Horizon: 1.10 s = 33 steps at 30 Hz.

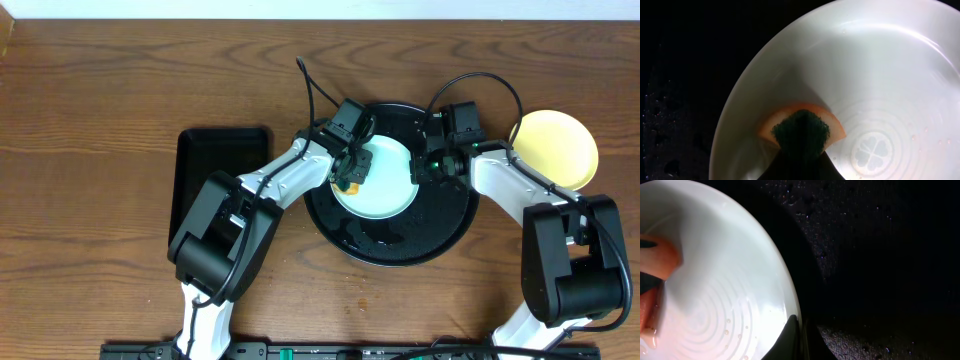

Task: Clean dirty plates on tray and stack at the side
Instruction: 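Scrub the pale green plate with the sponge while right gripper holds rim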

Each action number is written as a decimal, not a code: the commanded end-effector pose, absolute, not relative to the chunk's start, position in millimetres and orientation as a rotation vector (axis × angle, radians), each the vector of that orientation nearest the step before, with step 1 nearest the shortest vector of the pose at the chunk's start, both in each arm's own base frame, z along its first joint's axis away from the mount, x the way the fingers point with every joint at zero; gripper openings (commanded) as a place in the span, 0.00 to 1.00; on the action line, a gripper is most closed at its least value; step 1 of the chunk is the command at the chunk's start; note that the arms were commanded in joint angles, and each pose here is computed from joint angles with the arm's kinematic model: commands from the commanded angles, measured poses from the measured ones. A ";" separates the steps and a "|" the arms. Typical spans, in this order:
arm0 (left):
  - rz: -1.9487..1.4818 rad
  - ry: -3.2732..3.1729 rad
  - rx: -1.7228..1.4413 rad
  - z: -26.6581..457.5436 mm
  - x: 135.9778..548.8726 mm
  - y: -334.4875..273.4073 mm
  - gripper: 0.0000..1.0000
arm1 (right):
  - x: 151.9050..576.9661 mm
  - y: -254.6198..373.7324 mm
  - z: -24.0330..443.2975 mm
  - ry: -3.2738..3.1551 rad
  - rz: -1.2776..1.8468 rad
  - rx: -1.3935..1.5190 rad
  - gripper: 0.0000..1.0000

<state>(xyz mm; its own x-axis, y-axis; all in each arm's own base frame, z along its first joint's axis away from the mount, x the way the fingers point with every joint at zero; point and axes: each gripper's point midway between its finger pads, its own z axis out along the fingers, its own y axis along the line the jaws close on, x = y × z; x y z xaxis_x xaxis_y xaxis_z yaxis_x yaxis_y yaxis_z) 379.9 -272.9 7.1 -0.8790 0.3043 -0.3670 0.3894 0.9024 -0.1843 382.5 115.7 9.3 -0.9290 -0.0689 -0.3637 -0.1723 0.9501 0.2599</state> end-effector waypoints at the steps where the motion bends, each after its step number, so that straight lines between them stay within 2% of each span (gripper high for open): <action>1: -0.227 2.854 0.503 -41.4 357.3 -251.1 0.08 | 378.8 119.6 10.6 2.746 0.410 -0.200 0.01; 8: -0.418 2.927 0.516 -64.3 333.1 -266.3 0.08 | 378.9 119.6 10.6 2.746 0.410 -0.200 0.01; 17: -0.725 2.959 0.542 -54.1 311.3 -294.4 0.08 | 378.9 119.6 10.6 2.745 0.410 -0.200 0.01; 22: -0.888 2.923 0.508 -39.8 316.2 -308.2 0.08 | 378.9 119.6 10.6 2.745 0.410 -0.200 0.01; 28: -1.007 2.756 0.443 21.9 360.9 -310.3 0.08 | 378.9 119.6 10.6 2.745 0.410 -0.200 0.01; 33: -1.098 2.519 0.410 122.9 393.0 -301.3 0.08 | 378.9 119.6 10.6 2.745 0.410 -0.200 0.02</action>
<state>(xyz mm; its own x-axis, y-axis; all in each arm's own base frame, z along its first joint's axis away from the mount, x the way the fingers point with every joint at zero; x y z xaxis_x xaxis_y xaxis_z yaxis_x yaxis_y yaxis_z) 365.7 -302.1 30.9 -0.9399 0.1993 -0.2772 0.3315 0.7267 -0.6016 382.5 115.6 9.2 -0.9289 -0.0689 -0.3638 -0.1720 0.9504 0.2593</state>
